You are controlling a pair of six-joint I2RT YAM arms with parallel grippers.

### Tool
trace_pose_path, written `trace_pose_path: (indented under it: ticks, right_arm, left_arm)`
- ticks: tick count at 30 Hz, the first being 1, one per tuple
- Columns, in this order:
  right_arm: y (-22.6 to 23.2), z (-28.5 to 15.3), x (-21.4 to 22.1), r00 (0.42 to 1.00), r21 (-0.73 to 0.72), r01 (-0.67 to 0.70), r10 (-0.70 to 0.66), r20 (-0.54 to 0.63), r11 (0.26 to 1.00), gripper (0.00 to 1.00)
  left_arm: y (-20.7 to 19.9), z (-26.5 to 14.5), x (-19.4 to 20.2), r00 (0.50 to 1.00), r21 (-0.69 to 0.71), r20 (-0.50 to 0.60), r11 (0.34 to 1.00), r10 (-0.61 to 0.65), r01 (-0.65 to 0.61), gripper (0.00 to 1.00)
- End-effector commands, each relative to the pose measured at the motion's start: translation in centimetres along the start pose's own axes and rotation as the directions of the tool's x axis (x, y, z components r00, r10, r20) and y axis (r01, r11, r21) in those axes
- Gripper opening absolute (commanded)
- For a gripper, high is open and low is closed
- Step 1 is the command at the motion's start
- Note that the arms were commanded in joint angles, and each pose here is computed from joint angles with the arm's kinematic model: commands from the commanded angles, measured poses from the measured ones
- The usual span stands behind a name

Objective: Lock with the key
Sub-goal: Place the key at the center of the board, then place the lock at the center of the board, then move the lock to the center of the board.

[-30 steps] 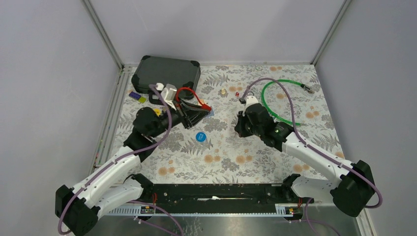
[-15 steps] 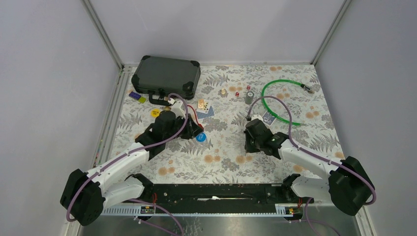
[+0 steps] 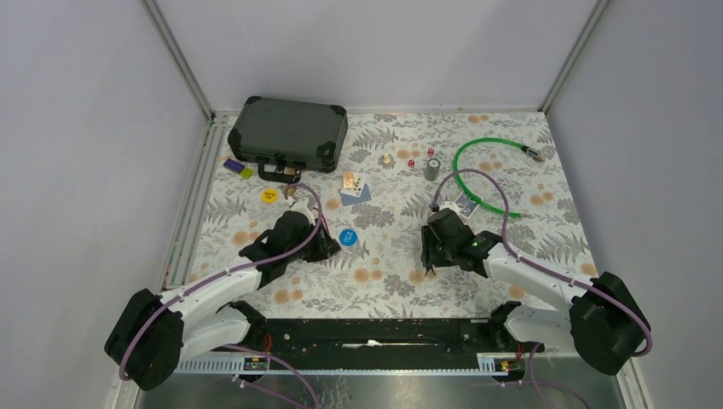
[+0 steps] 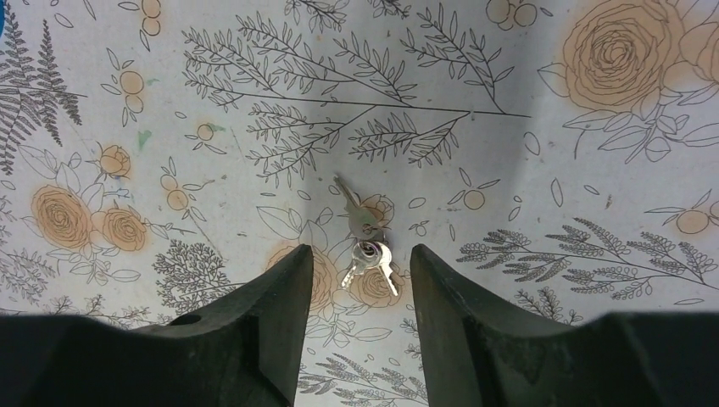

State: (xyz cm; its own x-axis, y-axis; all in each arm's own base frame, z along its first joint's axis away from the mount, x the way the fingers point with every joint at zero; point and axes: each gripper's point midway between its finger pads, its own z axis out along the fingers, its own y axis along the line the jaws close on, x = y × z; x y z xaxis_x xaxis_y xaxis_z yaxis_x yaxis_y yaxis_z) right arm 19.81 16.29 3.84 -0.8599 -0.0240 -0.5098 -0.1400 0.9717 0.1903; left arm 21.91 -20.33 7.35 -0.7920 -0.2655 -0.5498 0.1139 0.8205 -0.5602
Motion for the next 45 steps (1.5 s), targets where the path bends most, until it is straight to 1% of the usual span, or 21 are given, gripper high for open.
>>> trace_pose_path:
  ticks: [1,3,4,6,9,16,17,18,19,20,22,24,26,28,30,35,36,37,39,41,45]
  right_arm:
    - [-0.2,-1.1,-2.3,0.997,0.023,0.017,-0.018,0.073,1.0,0.54]
    - [-0.1,-1.3,-2.7,0.996,0.018,0.014,-0.015,0.088,1.0,0.54]
    - [0.0,-1.4,-2.9,0.996,0.015,0.013,-0.015,0.092,1.0,0.54]
    - [0.1,-1.4,-3.1,0.995,0.014,0.007,-0.009,0.097,1.0,0.55]
    - [0.4,-1.5,-3.3,0.995,0.006,0.005,-0.005,0.098,1.0,0.55]
    - [0.4,-1.9,-3.8,0.992,0.007,0.005,-0.006,0.122,1.0,0.55]
    - [0.4,-1.9,-3.9,0.992,0.008,0.006,-0.007,0.127,1.0,0.55]
    - [0.3,-2.0,-4.1,0.991,0.009,0.005,-0.007,0.133,1.0,0.55]
    - [0.3,-2.1,-4.2,0.99,0.011,0.004,-0.006,0.139,1.0,0.55]
    - [0.3,-2.1,-4.3,0.99,0.014,0.003,-0.005,0.141,1.0,0.55]
    - [0.1,-2.2,-4.6,0.988,0.023,-0.004,0.0,0.155,1.0,0.55]
    - [-0.1,-2.3,-4.9,0.986,0.035,-0.014,0.008,0.168,0.999,0.55]
    - [-0.2,-2.5,-5.2,0.983,0.042,-0.021,0.013,0.183,0.999,0.55]
    - [-0.2,-2.8,-5.7,0.979,0.048,-0.025,0.014,0.201,0.999,0.57]
    - [-0.2,-3.0,-6.1,0.979,0.054,-0.018,0.006,0.206,0.998,0.63]
    - [0.6,-3.6,-6.8,0.988,0.058,0.023,-0.032,0.15,0.998,0.69]
    - [0.9,-3.8,-7.0,0.99,0.049,0.03,-0.036,0.138,0.998,0.71]
    - [1.9,-4.2,-7.6,0.992,0.019,0.032,-0.034,0.123,0.999,0.74]
    - [2.7,-4.6,-8.1,0.993,-0.004,0.018,-0.017,0.116,1.0,0.75]
    - [3.5,-5.2,-8.7,0.993,-0.037,0.017,-0.012,0.12,0.999,0.78]
    - [4.9,-6.3,-9.8,0.991,-0.098,0.027,-0.014,0.134,0.995,0.91]
  left_arm:
    - [0.0,0.5,-0.2,0.999,-0.003,0.022,0.999,-0.044,0.045,0.0]
    - [0.5,0.8,0.4,0.999,-0.021,-0.001,0.998,-0.052,0.052,0.01]
    - [0.6,0.9,0.7,0.998,-0.028,-0.012,0.998,-0.057,0.057,0.06]
    - [0.9,1.2,1.0,0.998,-0.036,-0.02,0.997,-0.068,0.067,0.11]
    - [1.6,1.6,1.6,0.995,-0.057,-0.028,0.994,-0.095,0.094,0.14]
    - [2.6,2.3,2.6,0.993,-0.101,-0.069,0.991,-0.099,0.092,0.36]
    - [2.6,2.3,2.5,0.993,-0.104,-0.06,0.99,-0.1,0.093,0.39]
    - [2.5,2.2,2.2,0.994,-0.102,-0.046,0.99,-0.101,0.096,0.46]
    - [2.9,2.0,2.2,0.994,-0.121,-0.041,0.988,-0.104,0.098,0.6]
    - [3.0,1.8,2.0,0.994,-0.127,-0.033,0.987,-0.105,0.1,0.67]
    - [3.0,1.4,1.6,0.995,-0.136,-0.021,0.986,-0.097,0.094,0.76]
    - [3.3,1.0,1.0,0.996,-0.16,0.001,0.983,-0.092,0.091,0.79]
    - [3.1,0.5,0.2,0.996,-0.17,0.021,0.981,-0.089,0.091,0.87]
    - [2.8,-0.2,-0.9,0.995,-0.177,0.048,0.98,-0.085,0.092,0.9]
    - [2.4,-1.0,-2.1,0.995,-0.185,0.071,0.979,-0.074,0.086,0.92]
    - [1.6,-3.1,-5.6,0.993,-0.203,0.113,0.978,-0.033,0.055,0.99]
    - [1.6,-3.5,-6.2,0.992,-0.218,0.119,0.974,-0.03,0.055,0.99]
    - [1.9,-4.5,-7.9,0.991,-0.255,0.133,0.965,-0.028,0.061,0.99]
    - [2.2,-5.4,-9.5,0.988,-0.291,0.147,0.953,-0.042,0.084,0.99]
    - [2.6,-6.0,-10.8,0.987,-0.318,0.153,0.943,-0.053,0.1,0.99]
    - [2.9,-6.6,-13.3,0.984,-0.336,0.177,0.937,-0.034,0.092,0.99]
